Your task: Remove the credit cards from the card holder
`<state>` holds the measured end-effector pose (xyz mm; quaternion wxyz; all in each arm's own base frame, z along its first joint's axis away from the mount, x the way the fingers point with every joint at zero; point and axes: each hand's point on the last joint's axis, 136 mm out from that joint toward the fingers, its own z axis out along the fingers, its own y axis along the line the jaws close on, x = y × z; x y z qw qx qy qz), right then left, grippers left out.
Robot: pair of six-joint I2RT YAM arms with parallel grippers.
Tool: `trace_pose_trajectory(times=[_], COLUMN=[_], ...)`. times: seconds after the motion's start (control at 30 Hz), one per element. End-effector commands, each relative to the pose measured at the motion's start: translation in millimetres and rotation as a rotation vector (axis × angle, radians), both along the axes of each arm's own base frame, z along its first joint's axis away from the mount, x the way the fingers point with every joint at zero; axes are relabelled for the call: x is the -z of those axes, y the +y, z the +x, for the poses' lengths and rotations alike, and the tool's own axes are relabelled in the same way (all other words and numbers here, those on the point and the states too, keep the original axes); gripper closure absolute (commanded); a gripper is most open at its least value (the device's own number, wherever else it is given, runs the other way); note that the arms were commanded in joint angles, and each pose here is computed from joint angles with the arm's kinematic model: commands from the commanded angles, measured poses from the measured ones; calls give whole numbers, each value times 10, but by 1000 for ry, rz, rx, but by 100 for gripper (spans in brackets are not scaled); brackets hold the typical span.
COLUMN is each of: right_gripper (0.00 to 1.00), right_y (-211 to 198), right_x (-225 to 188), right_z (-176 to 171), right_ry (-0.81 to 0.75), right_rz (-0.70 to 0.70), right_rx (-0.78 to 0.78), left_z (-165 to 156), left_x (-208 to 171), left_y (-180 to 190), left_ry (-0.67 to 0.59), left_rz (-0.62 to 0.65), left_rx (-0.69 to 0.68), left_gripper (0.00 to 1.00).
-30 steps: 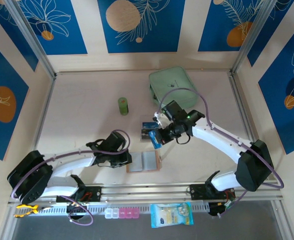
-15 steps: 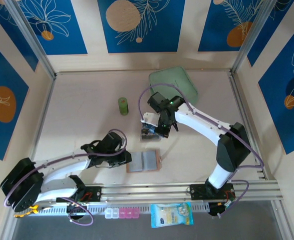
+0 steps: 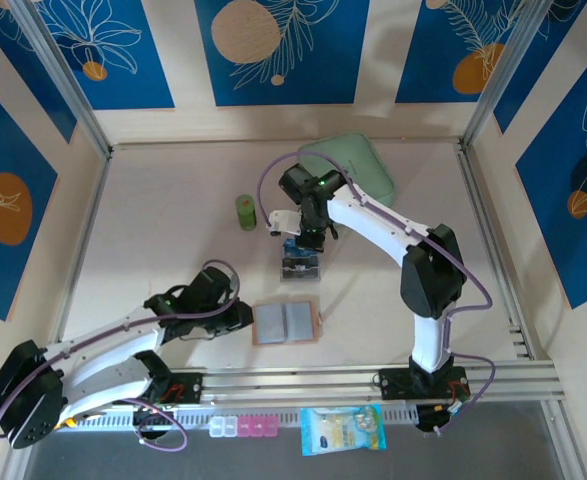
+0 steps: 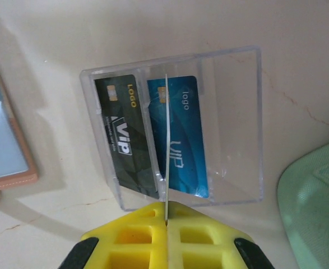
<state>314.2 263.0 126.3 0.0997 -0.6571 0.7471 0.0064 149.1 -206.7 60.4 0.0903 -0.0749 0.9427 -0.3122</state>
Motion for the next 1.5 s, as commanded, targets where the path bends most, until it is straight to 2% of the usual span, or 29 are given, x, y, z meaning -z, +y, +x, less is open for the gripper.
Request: trace_pose_trajectory(times=[0.0,0.33,0.47,0.57,0.9,1.13,1.3,1.47], right_gripper=[100,95,90,85,84,84,84,84], right_y=[-8,-47,-55,-52,-17,126,204,314], right_x=[-14,219,250,211,-53,-204,-263,-261], right_z=[47,130,137,161,130,-95,-308,-626], right_ry=[6,35,38,26,-10,25,79,197], right_rz=[-9,-28,-24,-12,64,214,342,466], right_rx=[-31,-39,-34,-21,63,233,449,673], left_z=[-46,-46,-52,-48,-26,-29,-16,-1], left_x=[96,102,114,106,88,95,109,139], left_y=[144,187,197,194,150,114,79,0], left_ry=[21,27,33,35,32,33,29,36], left_rz=[41,33,35,32,16,-5,-16,-42], left_rx=[-27,-43,-45,-49,-39,-32,-22,-5], left_gripper=[79,79,79,78,77,77,82,86])
